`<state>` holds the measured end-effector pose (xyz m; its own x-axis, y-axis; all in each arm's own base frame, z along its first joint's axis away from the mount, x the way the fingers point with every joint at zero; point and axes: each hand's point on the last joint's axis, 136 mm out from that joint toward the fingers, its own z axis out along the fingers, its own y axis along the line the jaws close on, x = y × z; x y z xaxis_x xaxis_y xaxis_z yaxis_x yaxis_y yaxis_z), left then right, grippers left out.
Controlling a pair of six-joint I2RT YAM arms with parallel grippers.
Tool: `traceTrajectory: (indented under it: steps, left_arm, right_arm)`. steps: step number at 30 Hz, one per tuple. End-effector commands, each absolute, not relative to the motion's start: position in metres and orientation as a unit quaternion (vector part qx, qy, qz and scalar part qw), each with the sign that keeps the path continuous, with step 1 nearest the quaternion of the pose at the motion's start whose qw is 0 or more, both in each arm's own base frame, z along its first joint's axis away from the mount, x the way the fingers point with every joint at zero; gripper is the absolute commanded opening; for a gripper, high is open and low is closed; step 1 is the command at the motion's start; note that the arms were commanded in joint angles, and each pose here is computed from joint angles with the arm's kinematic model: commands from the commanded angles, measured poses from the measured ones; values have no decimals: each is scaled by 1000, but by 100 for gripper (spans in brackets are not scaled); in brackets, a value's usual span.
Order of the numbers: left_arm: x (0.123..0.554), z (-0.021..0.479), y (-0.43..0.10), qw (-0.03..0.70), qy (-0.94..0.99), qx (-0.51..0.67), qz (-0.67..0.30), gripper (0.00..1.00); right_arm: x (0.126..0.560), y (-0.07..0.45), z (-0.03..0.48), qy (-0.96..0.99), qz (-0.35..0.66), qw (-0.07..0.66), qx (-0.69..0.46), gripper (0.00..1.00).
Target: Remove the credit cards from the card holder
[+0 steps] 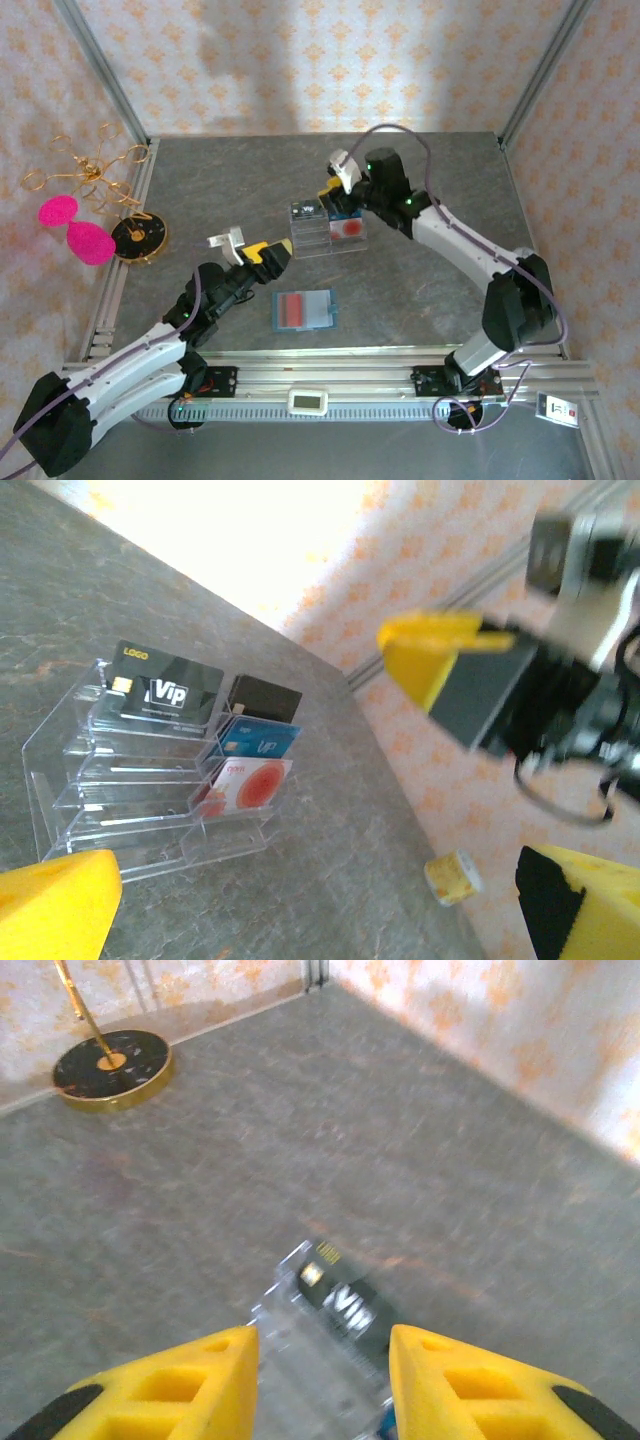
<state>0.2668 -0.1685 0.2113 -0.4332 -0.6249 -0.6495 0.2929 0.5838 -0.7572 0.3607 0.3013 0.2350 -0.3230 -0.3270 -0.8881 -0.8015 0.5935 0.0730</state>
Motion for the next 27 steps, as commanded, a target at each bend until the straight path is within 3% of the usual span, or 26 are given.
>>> traceTrajectory:
  steps: [1, 7, 11, 16, 27]
  left_arm:
    - [265, 221, -155, 523, 679, -173, -486, 99]
    - [249, 214, -156, 510, 665, -162, -522, 99]
    - [239, 226, -156, 517, 661, -136, -527, 99]
    - [229, 229, -149, 535, 662, -118, -512, 99]
    - [223, 211, -141, 516, 711, -119, -463, 90]
  right_arm:
    - [340, 305, 239, 794, 316, 457, -247, 38]
    - [244, 321, 153, 844, 303, 359, -259, 38]
    - [197, 337, 114, 854, 288, 332, -279, 39]
    - [179, 367, 96, 852, 260, 326, -316, 38]
    - [183, 401, 59, 859, 161, 321, -366, 37]
